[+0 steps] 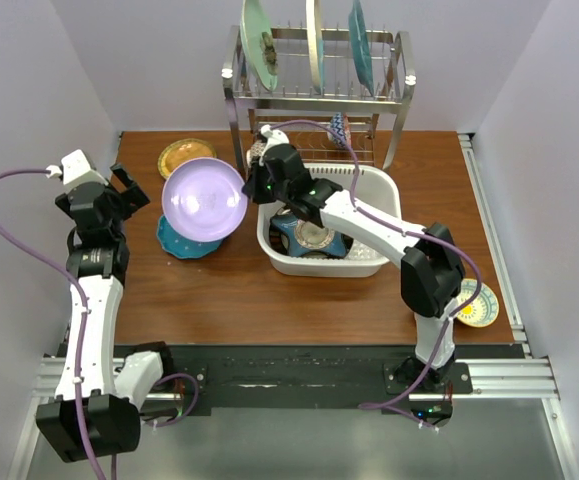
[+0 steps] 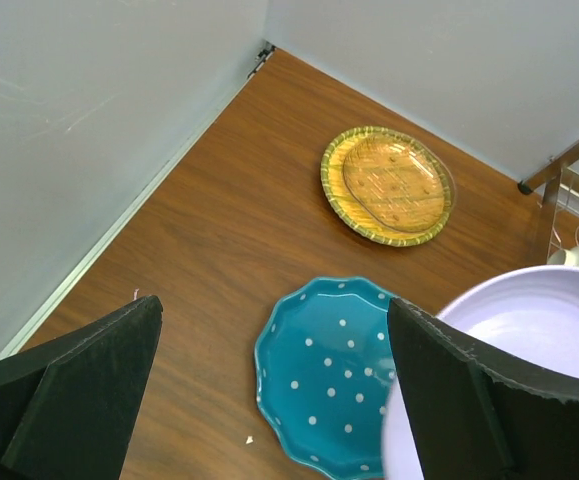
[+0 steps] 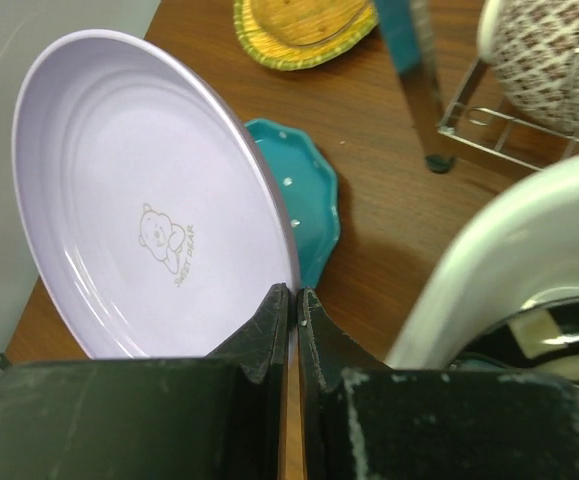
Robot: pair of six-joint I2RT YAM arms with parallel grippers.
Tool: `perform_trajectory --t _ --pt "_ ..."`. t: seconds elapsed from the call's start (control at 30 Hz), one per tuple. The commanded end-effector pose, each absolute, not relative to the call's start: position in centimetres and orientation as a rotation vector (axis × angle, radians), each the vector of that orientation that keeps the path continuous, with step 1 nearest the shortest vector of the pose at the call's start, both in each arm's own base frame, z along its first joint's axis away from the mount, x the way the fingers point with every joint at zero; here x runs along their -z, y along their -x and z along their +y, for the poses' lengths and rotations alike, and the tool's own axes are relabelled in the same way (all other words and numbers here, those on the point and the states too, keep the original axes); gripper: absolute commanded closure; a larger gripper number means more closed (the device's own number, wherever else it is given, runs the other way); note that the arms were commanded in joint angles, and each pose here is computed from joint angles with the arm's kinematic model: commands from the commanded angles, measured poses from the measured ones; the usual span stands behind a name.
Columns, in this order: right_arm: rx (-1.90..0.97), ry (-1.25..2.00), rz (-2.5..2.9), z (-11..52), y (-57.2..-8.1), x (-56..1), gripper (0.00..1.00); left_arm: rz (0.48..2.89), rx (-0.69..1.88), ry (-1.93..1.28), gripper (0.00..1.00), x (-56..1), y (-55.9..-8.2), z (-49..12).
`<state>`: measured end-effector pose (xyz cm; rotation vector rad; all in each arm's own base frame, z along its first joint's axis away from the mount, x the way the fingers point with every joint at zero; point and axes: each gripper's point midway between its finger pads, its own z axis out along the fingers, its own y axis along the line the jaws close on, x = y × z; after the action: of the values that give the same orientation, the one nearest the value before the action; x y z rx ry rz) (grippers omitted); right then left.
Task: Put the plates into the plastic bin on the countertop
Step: Place the plate in the plastic bin.
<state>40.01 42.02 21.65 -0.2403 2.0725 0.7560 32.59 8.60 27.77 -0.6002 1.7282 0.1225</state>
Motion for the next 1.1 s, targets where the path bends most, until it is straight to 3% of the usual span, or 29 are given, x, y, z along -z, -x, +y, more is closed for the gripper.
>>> perform_trajectory --t 0.0,1.07 --pt "-0.763 0.164 1.968 39.0 -41.4 -26.3 1.00 1.687 -0.108 0.613 0.00 -29.1 -33.6 8.9" --pt "-0.593 -0.068 1.973 23.8 -43.4 -26.8 1.00 1.882 -0.018 0.613 0.00 -22.8 -35.8 7.3"
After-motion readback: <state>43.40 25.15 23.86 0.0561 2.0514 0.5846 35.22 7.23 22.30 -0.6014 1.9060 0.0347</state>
